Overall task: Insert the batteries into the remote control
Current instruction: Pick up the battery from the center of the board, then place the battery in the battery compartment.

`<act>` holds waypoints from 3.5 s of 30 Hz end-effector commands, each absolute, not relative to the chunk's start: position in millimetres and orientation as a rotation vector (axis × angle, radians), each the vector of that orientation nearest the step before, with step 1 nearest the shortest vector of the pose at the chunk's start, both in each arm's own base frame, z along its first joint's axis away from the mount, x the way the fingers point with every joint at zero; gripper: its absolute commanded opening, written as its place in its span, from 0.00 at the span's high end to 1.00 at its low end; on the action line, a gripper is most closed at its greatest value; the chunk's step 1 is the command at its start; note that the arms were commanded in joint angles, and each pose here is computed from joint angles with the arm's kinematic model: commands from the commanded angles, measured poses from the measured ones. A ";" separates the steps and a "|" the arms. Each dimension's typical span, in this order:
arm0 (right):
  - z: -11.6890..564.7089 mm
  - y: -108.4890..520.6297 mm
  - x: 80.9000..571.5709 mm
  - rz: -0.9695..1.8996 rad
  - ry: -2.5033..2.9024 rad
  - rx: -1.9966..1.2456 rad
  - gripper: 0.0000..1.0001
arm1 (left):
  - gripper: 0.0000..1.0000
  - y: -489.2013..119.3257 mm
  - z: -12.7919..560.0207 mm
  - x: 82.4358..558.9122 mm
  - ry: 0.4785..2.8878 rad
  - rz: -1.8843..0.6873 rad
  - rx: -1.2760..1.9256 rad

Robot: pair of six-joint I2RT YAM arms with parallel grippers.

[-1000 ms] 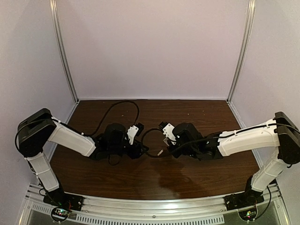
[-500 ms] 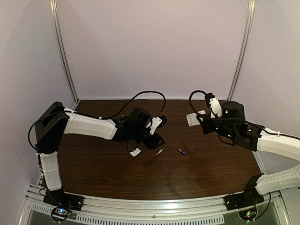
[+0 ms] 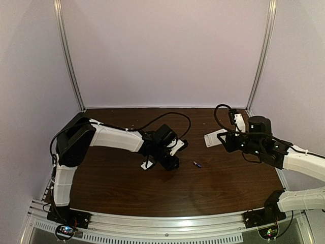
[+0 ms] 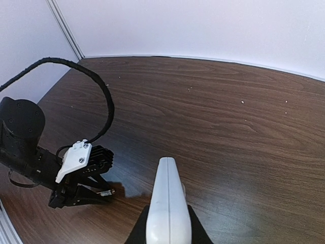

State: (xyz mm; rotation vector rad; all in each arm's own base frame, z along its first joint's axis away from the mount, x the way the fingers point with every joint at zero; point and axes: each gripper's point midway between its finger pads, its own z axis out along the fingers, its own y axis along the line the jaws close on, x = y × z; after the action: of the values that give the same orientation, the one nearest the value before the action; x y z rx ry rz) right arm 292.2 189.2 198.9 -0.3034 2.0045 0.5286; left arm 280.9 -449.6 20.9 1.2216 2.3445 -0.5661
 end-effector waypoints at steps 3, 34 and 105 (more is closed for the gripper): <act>203.7 185.6 289.0 0.563 1.994 -0.294 1.00 | 0.86 -426.4 11.6 283.8 2.443 -0.381 1.250; 179.7 239.3 248.7 1.089 1.942 -0.413 1.00 | 1.00 -365.9 9.9 229.8 2.542 -0.277 1.335; 216.0 286.9 253.3 1.400 1.726 0.076 1.00 | 1.00 -434.4 199.4 273.6 1.607 -0.821 0.473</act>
State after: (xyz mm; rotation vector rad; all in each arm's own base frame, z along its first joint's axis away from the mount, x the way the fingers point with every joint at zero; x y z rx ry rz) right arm 256.9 290.1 205.9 0.0665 1.7740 1.3767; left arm 268.6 -429.4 193.8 0.4938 1.6350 -0.8328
